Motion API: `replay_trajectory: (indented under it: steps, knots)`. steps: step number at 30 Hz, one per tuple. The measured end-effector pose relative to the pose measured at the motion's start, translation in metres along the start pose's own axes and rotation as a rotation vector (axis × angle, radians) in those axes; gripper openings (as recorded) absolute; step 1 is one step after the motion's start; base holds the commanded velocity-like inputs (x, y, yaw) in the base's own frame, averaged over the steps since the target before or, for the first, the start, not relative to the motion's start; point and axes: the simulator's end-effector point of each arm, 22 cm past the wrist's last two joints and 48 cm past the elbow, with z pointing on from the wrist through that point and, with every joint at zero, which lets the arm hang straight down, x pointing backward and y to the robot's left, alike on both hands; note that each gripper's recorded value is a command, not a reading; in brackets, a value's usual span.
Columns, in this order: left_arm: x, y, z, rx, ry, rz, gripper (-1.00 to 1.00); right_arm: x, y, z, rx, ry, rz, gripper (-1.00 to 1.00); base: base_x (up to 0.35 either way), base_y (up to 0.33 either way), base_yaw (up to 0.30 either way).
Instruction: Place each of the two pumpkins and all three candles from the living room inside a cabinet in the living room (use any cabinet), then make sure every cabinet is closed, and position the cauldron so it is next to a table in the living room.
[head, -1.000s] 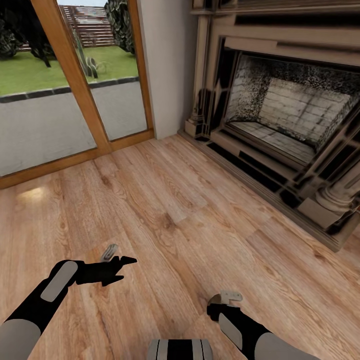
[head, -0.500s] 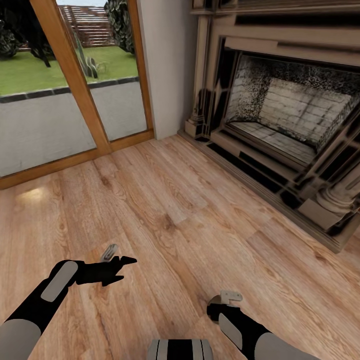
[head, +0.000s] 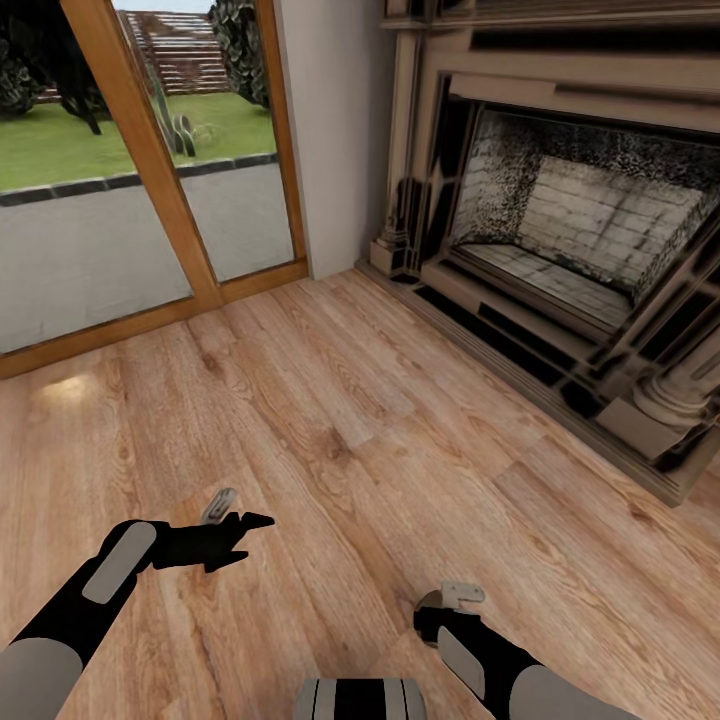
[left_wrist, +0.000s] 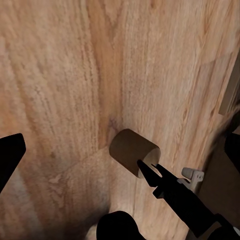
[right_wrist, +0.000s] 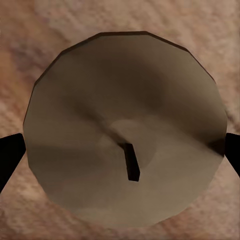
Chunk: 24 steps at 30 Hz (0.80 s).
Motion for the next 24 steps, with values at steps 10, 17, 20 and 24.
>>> replay_trajectory:
  steps: [10,17,20,24]
  knots:
    - [0.000,0.001,-0.001,-0.001,-0.001,0.000,1.00,0.000,0.000,0.000,0.000,-0.001,-0.001,-1.00,0.000,0.000,0.000]
    - [0.000,0.000,-0.001,0.000,0.000,0.000,1.00,0.000,0.000,0.000,0.001,-0.001,-0.001,-1.00,0.000,0.000,0.000]
    - [-0.002,-0.005,-0.004,0.005,-0.008,0.006,1.00,-0.006,0.001,-0.004,-0.001,-0.015,-0.002,-1.00,0.000,0.000,0.000]
    - [-0.004,-0.011,-0.010,0.012,-0.017,0.015,1.00,-0.013,0.001,-0.010,-0.003,-0.031,-0.001,-1.00,0.000,0.000,0.000]
